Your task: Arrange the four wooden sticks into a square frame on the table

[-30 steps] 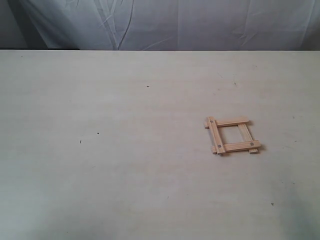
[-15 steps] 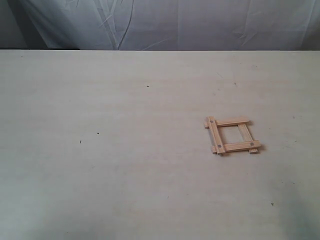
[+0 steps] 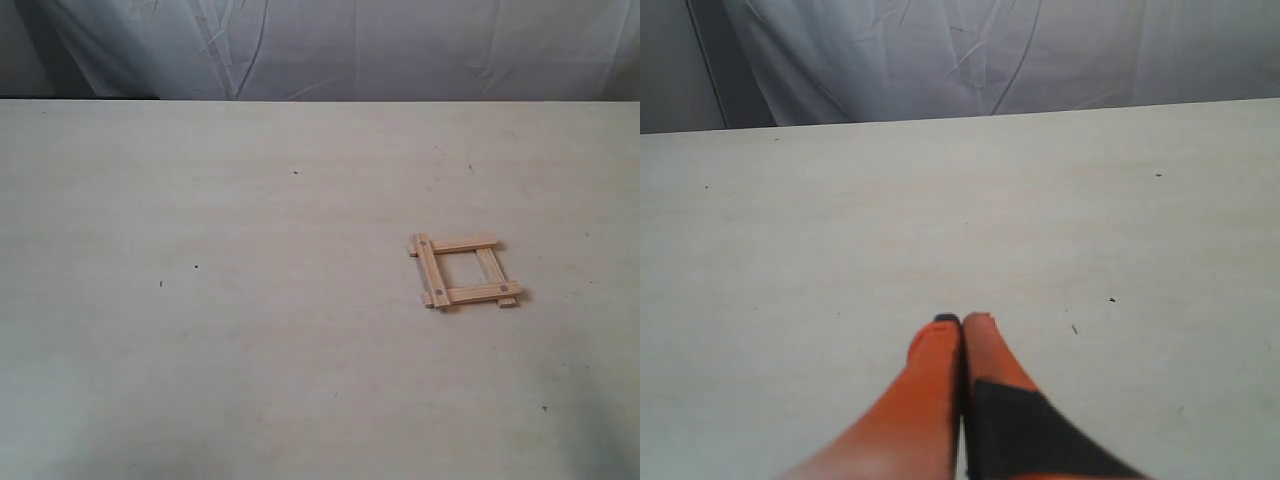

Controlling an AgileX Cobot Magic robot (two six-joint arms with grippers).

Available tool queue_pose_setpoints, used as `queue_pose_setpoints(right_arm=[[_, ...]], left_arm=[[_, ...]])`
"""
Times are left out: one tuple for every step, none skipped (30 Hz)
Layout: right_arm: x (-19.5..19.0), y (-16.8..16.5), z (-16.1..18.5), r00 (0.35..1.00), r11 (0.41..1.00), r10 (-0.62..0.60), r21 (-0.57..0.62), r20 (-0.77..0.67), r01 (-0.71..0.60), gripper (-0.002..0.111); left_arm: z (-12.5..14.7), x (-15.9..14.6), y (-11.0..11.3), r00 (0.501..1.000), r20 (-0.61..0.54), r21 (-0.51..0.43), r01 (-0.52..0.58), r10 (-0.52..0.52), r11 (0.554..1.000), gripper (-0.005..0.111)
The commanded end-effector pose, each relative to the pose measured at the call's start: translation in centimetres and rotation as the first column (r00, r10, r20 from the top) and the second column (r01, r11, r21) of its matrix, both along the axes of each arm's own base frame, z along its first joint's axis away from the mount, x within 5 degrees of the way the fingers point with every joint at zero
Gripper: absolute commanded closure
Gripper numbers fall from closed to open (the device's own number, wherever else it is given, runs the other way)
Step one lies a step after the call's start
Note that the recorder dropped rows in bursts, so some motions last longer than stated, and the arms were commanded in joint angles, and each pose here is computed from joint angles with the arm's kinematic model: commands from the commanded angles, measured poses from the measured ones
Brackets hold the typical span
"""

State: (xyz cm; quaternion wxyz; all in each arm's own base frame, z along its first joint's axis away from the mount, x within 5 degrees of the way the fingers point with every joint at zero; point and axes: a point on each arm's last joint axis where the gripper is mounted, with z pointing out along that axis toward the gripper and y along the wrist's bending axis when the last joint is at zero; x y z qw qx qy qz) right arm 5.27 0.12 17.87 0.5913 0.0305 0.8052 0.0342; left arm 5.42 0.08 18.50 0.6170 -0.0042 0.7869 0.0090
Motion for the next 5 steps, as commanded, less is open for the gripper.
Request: queue_pose_setpoints(right_arm=[[-0.01, -0.02, 0.04, 1.0, 1.0, -0.003, -0.002, 0.012, 0.003, 0.109], [-0.01, -0.02, 0.04, 1.0, 1.0, -0.003, -0.002, 0.012, 0.003, 0.109], [-0.01, -0.02, 0.04, 1.0, 1.0, -0.003, -0.002, 0.012, 0.003, 0.109], [-0.01, -0.02, 0.04, 1.0, 1.0, -0.003, -0.002, 0.012, 0.003, 0.109], [-0.01, -0.02, 0.04, 1.0, 1.0, -0.003, -0.002, 0.012, 0.003, 0.109]], left_arm=[[-0.02, 0.0, 0.01, 1.0, 0.014, -0.003, -0.002, 0.002, 1.0, 0.107], [-0.02, 0.0, 0.01, 1.0, 0.014, -0.003, -0.002, 0.002, 1.0, 0.107], [-0.02, 0.0, 0.01, 1.0, 0.014, -0.003, -0.002, 0.002, 1.0, 0.107], [-0.02, 0.0, 0.01, 1.0, 0.014, -0.003, -0.002, 0.002, 1.0, 0.107], [-0.02, 0.0, 0.01, 1.0, 0.014, -0.003, -0.002, 0.002, 1.0, 0.107]])
